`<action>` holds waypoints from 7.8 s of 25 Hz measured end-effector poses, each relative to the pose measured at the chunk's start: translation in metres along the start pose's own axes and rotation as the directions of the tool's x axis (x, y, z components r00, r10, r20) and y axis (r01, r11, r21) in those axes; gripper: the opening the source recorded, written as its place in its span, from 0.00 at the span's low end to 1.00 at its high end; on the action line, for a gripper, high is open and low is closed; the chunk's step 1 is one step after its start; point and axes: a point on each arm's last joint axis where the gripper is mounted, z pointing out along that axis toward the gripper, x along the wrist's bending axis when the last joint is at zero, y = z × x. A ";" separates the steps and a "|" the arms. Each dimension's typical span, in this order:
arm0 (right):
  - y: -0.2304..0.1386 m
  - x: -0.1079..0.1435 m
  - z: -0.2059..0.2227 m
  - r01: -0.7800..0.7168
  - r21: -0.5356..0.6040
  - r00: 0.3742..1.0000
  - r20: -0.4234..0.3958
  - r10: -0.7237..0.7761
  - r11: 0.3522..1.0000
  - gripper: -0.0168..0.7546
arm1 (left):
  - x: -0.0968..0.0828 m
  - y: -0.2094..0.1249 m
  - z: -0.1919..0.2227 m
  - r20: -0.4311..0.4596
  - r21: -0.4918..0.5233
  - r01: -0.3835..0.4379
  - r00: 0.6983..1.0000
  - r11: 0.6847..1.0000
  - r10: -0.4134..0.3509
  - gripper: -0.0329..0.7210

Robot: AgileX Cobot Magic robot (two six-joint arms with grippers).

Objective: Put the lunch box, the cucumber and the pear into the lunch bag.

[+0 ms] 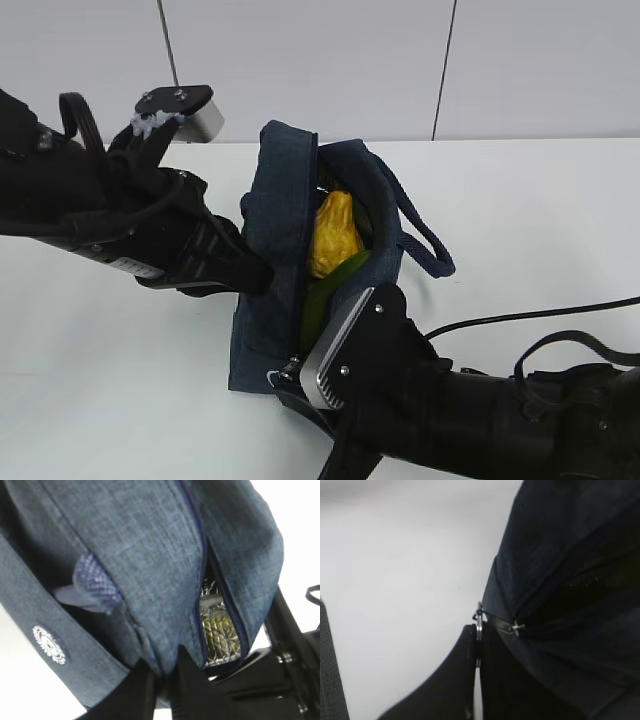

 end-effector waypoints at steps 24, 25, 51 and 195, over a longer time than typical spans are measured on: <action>0.041 -0.002 -0.047 0.011 -0.141 0.999 0.054 -0.003 0.990 0.02 | 0.000 0.000 0.000 0.003 0.003 -0.001 1.000 1.000 0.001 0.05; 0.042 -0.003 -0.048 0.016 -0.145 0.998 0.065 -0.007 0.989 0.02 | 0.000 0.000 0.000 0.003 0.004 -0.002 1.000 1.000 0.002 0.05; 0.071 -0.024 -0.060 0.128 -0.238 0.953 0.297 -0.053 0.963 0.02 | -0.002 0.000 -0.003 0.010 -0.003 -0.001 1.000 1.000 0.001 0.05; 0.089 -0.256 0.031 -0.522 0.008 0.843 -0.144 0.518 0.853 0.02 | -0.018 -0.024 -0.024 0.135 0.237 -0.123 0.986 0.964 0.093 0.19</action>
